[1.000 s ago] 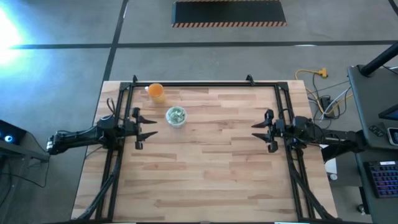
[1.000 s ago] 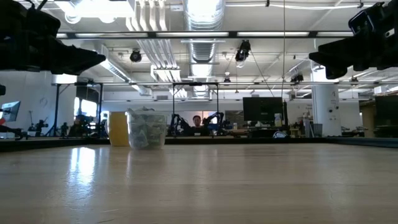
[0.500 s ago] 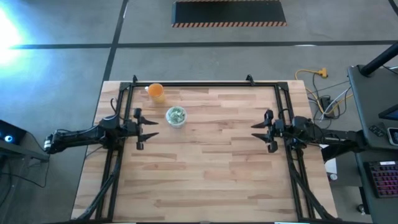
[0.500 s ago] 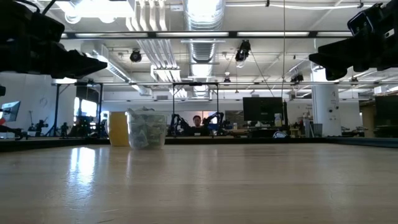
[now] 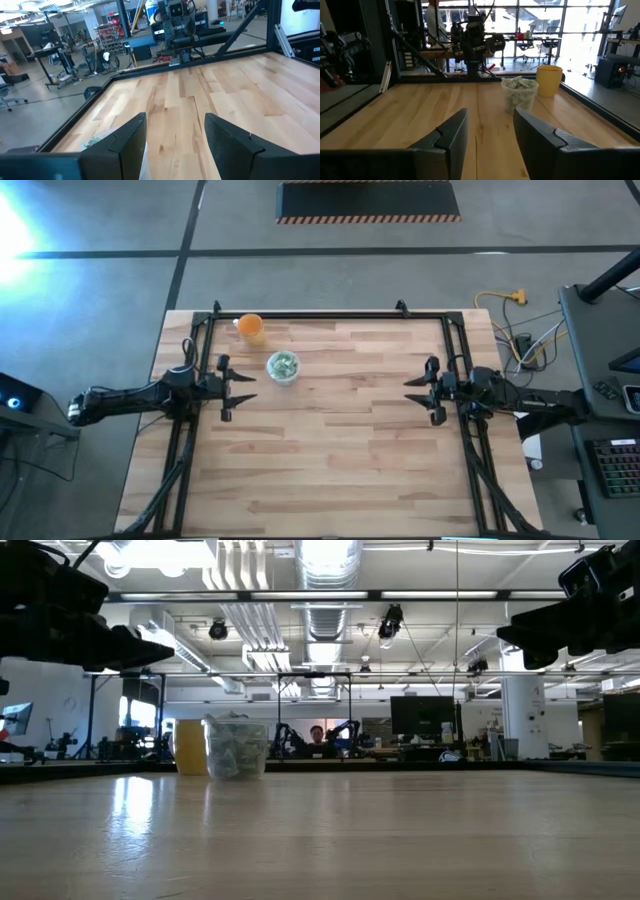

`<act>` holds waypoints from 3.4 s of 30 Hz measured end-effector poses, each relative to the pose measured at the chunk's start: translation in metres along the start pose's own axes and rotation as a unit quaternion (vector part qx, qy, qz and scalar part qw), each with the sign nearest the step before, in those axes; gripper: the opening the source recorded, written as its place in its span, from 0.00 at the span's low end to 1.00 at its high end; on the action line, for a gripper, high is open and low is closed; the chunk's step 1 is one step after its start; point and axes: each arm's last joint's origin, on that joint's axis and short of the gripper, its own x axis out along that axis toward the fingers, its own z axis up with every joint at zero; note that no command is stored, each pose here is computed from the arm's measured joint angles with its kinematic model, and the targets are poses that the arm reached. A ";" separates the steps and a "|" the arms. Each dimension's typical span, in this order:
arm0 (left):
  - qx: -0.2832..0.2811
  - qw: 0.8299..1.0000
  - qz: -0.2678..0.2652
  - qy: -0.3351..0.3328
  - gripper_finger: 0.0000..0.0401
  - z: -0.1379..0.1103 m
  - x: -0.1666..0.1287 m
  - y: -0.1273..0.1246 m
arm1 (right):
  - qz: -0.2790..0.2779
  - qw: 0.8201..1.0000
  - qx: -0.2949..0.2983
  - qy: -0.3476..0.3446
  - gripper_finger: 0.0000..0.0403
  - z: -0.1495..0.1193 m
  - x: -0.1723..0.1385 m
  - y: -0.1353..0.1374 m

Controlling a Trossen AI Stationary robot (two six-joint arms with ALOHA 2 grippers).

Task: Pick and place Stevia / Truvia into bins
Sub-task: Return to Home Position

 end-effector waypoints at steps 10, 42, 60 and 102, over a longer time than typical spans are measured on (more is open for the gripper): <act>-0.001 1.000 -0.002 0.013 0.46 -0.002 0.002 0.000 | 0.000 1.000 0.000 0.000 0.37 0.000 0.000 0.000; -0.001 1.000 -0.003 0.023 0.46 -0.004 0.003 -0.001 | 0.000 1.000 0.000 -0.001 0.36 0.000 0.000 0.000; -0.001 1.000 -0.003 0.022 0.46 -0.004 0.003 -0.001 | 0.000 1.000 0.000 -0.001 0.35 0.000 0.000 0.000; -0.001 1.000 -0.005 0.023 0.46 -0.004 0.003 -0.001 | 0.000 1.000 -0.001 -0.001 0.33 0.000 0.000 0.000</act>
